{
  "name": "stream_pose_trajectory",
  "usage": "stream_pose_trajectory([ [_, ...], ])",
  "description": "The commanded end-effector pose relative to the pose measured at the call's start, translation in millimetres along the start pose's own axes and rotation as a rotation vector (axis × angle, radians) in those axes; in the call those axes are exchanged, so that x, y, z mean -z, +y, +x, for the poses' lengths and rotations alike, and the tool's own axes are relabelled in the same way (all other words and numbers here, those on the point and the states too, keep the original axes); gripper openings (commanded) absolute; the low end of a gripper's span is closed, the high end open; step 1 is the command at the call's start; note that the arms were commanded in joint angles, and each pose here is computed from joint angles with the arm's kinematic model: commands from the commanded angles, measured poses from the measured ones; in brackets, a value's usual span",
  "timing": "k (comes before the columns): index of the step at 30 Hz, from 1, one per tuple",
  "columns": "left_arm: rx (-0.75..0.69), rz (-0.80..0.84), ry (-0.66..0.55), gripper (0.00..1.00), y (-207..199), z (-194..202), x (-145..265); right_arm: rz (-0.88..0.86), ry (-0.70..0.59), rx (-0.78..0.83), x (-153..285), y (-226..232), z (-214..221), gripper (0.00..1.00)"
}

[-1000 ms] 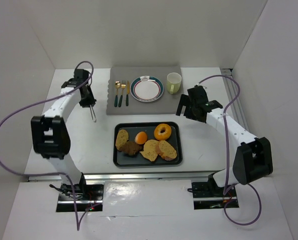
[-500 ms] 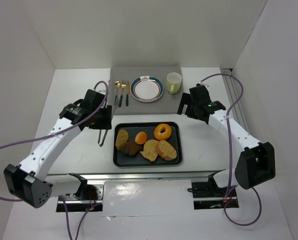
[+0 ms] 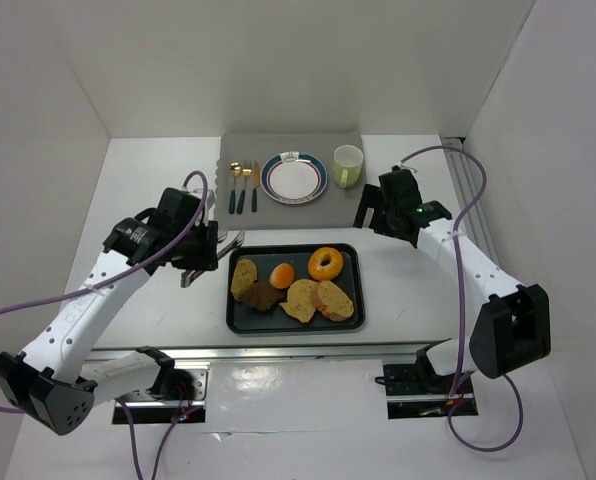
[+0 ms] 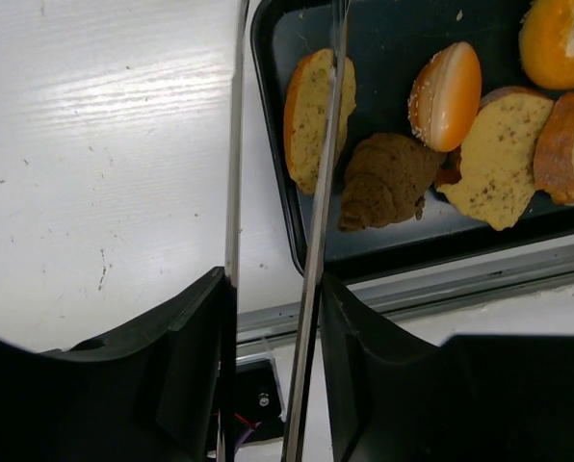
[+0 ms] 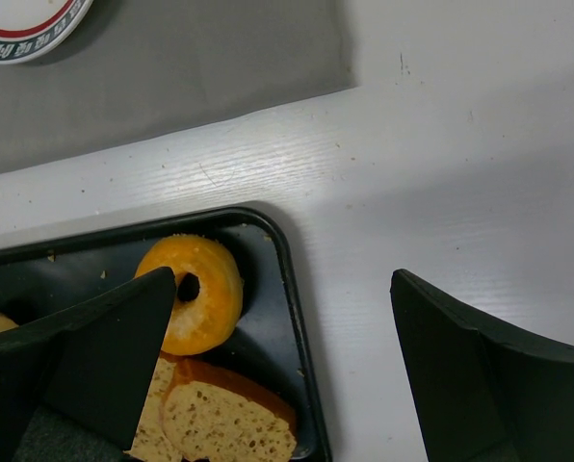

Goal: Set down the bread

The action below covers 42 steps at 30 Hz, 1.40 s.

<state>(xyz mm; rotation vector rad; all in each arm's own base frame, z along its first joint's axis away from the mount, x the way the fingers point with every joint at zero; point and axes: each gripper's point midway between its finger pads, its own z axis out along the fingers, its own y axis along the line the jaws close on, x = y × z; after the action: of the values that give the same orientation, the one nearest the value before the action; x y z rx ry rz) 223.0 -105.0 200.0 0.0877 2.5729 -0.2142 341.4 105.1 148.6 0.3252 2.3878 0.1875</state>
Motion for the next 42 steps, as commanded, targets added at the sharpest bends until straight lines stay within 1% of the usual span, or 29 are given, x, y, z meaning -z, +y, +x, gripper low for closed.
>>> stream_pose_trajectory([
  [1,-0.049,0.041,0.063,0.52,-6,16,-6,-0.049,-0.056,0.0,7,16,-21,1.0],
  [5,-0.068,0.055,0.097,0.52,-8,27,-10,-0.045,-0.048,0.001,8,14,-19,1.0],
  [8,-0.068,0.061,0.13,0.56,-10,31,-18,-0.04,-0.04,-0.006,6,13,-15,1.0],
  [10,-0.067,0.083,0.161,0.56,-15,34,-22,-0.04,-0.04,-0.006,6,13,-15,1.0],
  [13,-0.075,0.073,0.202,0.56,-16,41,-30,-0.041,-0.03,0.002,4,15,-12,1.0],
  [18,-0.075,0.07,0.238,0.56,-17,45,-37,-0.036,-0.021,0.004,2,13,-8,1.0],
  [19,-0.074,0.078,0.244,0.54,-18,45,-34,-0.036,-0.021,0.004,2,13,-8,1.0],
  [21,-0.073,0.091,0.236,0.45,-21,40,-30,-0.044,-0.016,0.004,3,15,-7,1.0],
  [23,-0.064,0.097,0.216,0.32,-24,32,-24,-0.049,-0.024,0.002,2,16,-9,1.0],
  [24,-0.065,0.086,0.214,0.23,-22,31,-21,-0.049,-0.024,0.002,2,16,-9,1.0],
  [26,-0.065,0.089,0.206,0.14,-24,26,-15,-0.049,-0.024,0.002,2,16,-9,1.0],
  [27,-0.056,0.089,0.173,0.12,-26,15,-8,-0.049,-0.024,0.002,2,16,-9,1.0],
  [28,-0.056,0.093,0.16,0.08,-27,10,-2,-0.049,-0.024,0.002,2,16,-9,1.0],
  [29,-0.056,0.094,0.157,0.06,-28,7,4,-0.049,-0.024,0.002,2,16,-9,1.0],
  [30,-0.056,0.105,0.099,0.06,-32,-10,15,-0.049,-0.024,0.002,2,16,-9,1.0],
  [31,-0.048,0.094,0.089,0.06,-30,-16,17,-0.049,-0.024,0.002,2,16,-9,1.0],
  [32,-0.048,0.098,0.051,0.06,-33,-29,19,-0.049,-0.024,0.002,2,16,-9,1.0],
  [33,-0.046,0.122,-0.018,0.06,-39,-48,28,-0.049,-0.024,0.002,2,16,-9,1.0],
  [34,-0.026,0.111,-0.043,0.06,-40,-62,23,-0.054,-0.033,0.0,2,17,-11,1.0],
  [35,-0.026,0.137,-0.074,0.06,-47,-75,22,-0.054,-0.033,0.0,2,17,-11,1.0],
  [36,-0.016,0.179,-0.165,0.06,-59,-104,25,-0.054,-0.033,0.0,2,17,-11,1.0],
  [37,-0.018,0.21,-0.194,0.06,-68,-117,23,-0.054,-0.033,0.0,2,17,-11,1.0],
  [38,-0.031,0.236,-0.218,0.08,-76,-129,18,-0.054,-0.033,0.0,2,17,-11,1.0],
  [39,-0.031,0.235,-0.213,0.1,-81,-140,-3,-0.059,-0.041,-0.001,5,18,-13,1.0],
  [40,-0.032,0.253,-0.266,0.1,-90,-163,-5,-0.066,-0.036,0.011,5,19,-12,1.0],
  [42,-0.025,0.244,-0.259,0.1,-94,-183,-25,-0.081,-0.063,0.016,11,21,-18,1.0],
])
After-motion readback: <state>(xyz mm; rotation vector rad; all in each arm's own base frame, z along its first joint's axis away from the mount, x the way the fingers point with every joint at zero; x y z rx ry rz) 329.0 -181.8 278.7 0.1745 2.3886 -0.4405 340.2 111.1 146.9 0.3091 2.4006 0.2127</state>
